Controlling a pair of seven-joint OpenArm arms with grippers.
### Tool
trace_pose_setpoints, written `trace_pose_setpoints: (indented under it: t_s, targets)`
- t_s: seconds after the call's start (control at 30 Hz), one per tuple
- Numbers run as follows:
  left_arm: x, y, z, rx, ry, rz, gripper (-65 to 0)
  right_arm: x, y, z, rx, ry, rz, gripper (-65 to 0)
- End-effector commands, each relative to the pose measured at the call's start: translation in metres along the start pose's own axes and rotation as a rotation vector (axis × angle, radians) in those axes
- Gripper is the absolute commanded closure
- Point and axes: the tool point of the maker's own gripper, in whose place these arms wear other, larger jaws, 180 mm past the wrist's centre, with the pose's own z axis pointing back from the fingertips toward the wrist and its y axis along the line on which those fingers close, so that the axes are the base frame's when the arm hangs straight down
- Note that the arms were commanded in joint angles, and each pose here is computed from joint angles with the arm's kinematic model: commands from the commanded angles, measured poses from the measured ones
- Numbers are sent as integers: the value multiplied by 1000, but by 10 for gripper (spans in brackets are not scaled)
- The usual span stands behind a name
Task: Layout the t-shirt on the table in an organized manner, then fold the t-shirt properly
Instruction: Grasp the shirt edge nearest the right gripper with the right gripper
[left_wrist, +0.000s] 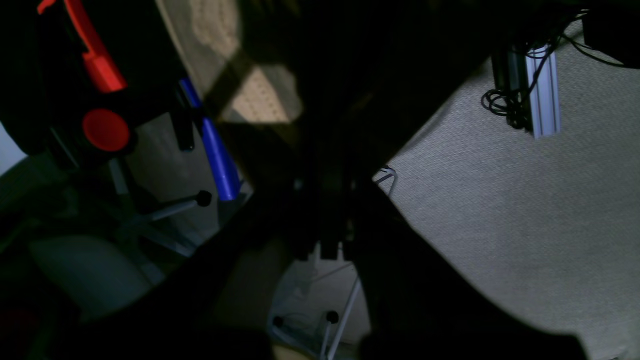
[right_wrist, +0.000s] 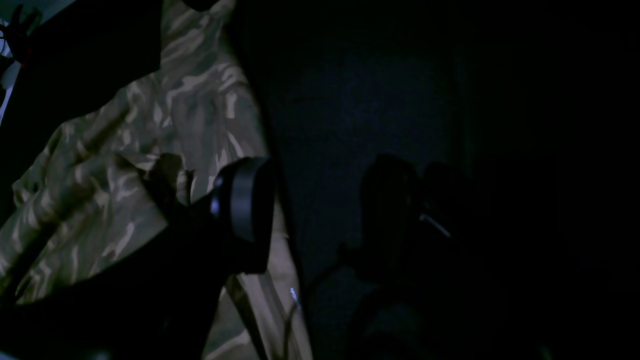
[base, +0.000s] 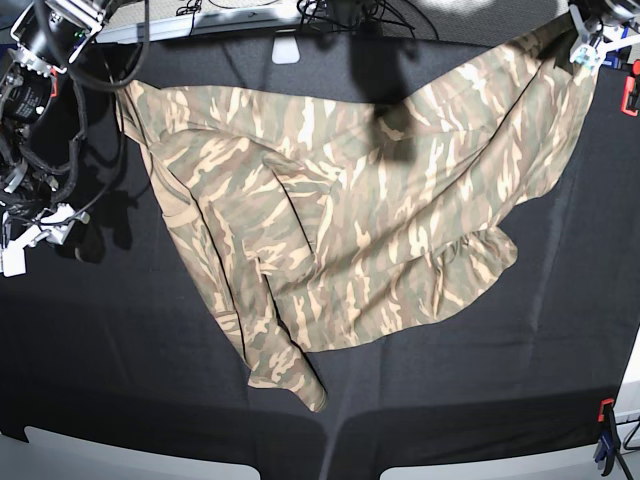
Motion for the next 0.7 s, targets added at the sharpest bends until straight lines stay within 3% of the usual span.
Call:
trace_pose_setpoints:
  t_s: [0.0, 0.17, 0.27, 0.4, 0.57, 0.67]
  targets:
    - [-2, 5, 4, 19, 9, -17, 0, 25, 4, 5, 24, -76, 23, -307]
    - [-2, 5, 4, 20, 10, -17, 0, 29, 28, 4, 151, -91, -22, -307]
    - [-2, 5, 4, 20, 10, -17, 0, 14, 47, -10, 202, -12, 13, -307]
    - [-2, 5, 4, 20, 9, -17, 0, -9, 98, -38, 341, 90, 82, -307]
    - [-2, 5, 4, 20, 10, -17, 0, -37, 137, -71, 372, 208, 282, -307]
    - [-2, 5, 4, 20, 10, -17, 0, -41, 153, -84, 376, 214, 390, -291]
